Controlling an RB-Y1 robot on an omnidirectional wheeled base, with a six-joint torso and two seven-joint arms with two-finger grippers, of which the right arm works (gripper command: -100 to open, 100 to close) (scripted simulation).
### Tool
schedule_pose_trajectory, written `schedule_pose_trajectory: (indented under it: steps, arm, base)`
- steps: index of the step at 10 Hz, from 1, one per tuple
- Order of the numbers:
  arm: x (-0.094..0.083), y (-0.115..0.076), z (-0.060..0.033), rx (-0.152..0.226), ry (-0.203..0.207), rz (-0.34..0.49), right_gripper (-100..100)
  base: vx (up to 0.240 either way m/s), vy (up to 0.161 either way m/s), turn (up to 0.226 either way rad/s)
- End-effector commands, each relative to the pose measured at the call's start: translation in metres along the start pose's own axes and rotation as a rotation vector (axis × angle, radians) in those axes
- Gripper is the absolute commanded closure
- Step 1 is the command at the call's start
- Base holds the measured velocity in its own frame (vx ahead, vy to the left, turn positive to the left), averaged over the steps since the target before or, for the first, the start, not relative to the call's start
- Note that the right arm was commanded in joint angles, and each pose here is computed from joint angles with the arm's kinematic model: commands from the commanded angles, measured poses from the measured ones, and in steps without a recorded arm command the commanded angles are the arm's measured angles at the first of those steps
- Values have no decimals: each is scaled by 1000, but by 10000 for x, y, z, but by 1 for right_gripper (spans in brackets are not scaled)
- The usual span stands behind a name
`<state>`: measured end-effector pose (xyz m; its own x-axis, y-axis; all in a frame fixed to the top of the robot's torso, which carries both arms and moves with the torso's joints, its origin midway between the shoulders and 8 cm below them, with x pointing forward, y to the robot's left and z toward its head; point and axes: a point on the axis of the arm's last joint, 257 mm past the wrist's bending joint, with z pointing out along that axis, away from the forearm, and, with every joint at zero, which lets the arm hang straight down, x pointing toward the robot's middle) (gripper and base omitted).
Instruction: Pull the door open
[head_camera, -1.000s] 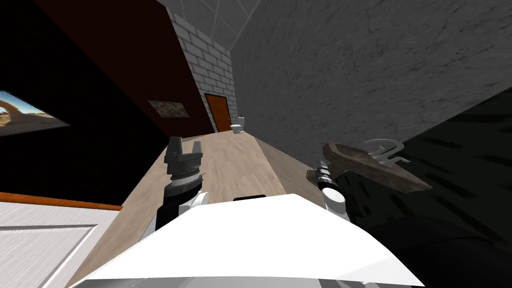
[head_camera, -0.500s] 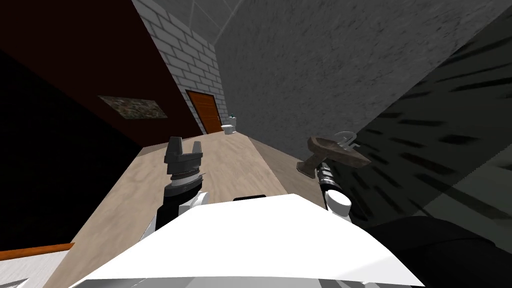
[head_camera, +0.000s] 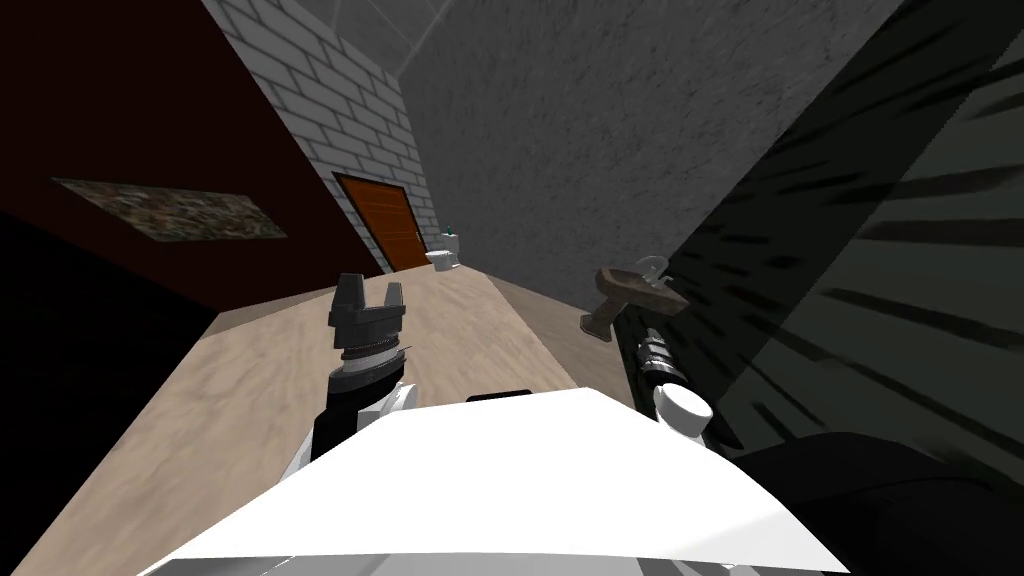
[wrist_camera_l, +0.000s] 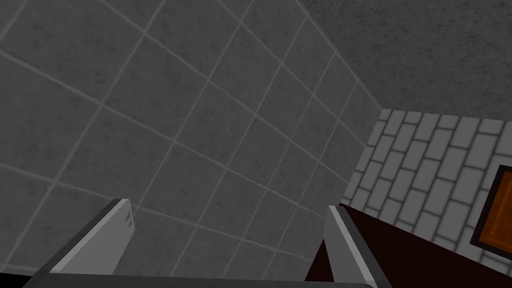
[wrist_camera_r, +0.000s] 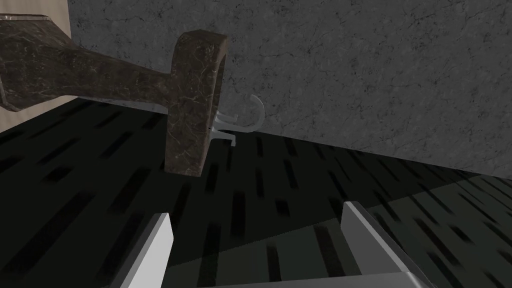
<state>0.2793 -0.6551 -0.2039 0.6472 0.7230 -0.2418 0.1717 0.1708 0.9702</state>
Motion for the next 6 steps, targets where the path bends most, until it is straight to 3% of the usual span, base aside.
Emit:
schedule_pose_trajectory:
  steps: [1,3,5,6]
  arm:
    - [-32,-31,-4,5,-3,0,-100]
    - [-96,-90,-8,15,-9,6,-100]
    - [-139,-128,-11,21,-13,11,-100]
    - [-181,-165,-15,26,-17,15,-100]
  base:
    - [-26,38,-163]
    - [-47,55,-327]
    - [-49,57,-169]
    - [-55,52,-376]
